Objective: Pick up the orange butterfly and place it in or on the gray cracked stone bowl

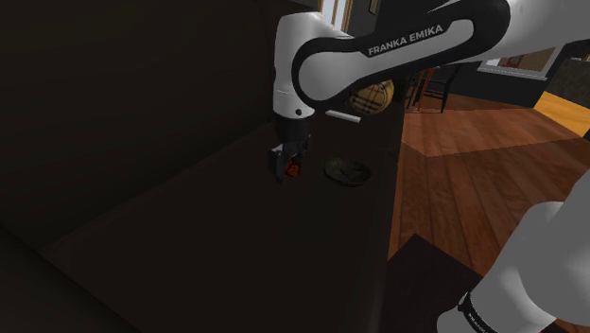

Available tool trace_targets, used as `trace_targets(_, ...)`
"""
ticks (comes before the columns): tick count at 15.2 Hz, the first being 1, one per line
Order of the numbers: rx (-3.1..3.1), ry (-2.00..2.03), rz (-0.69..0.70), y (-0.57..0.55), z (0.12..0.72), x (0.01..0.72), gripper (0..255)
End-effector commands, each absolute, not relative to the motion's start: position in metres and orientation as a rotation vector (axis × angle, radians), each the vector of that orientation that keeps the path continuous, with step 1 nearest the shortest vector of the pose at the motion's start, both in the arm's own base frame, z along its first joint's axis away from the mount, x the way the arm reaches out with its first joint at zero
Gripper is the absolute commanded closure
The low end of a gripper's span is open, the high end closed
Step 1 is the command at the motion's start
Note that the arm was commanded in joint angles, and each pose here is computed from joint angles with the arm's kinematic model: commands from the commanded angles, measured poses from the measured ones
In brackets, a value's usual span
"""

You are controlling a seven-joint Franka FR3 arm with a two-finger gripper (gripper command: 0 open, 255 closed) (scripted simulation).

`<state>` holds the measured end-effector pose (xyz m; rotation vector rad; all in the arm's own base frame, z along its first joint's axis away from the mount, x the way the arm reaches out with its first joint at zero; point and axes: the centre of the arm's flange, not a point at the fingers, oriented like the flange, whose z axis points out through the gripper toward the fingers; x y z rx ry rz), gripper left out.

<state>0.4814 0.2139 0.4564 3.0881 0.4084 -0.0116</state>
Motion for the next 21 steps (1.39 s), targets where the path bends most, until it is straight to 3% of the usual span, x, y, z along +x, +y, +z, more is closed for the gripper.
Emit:
trace_targets(1, 3.088, 0.411, -0.011, 0.185, 0.457, 0.481, 255)
trace_targets(21, 3.088, 0.411, -0.011, -0.076, 0.449, 0.487, 255)
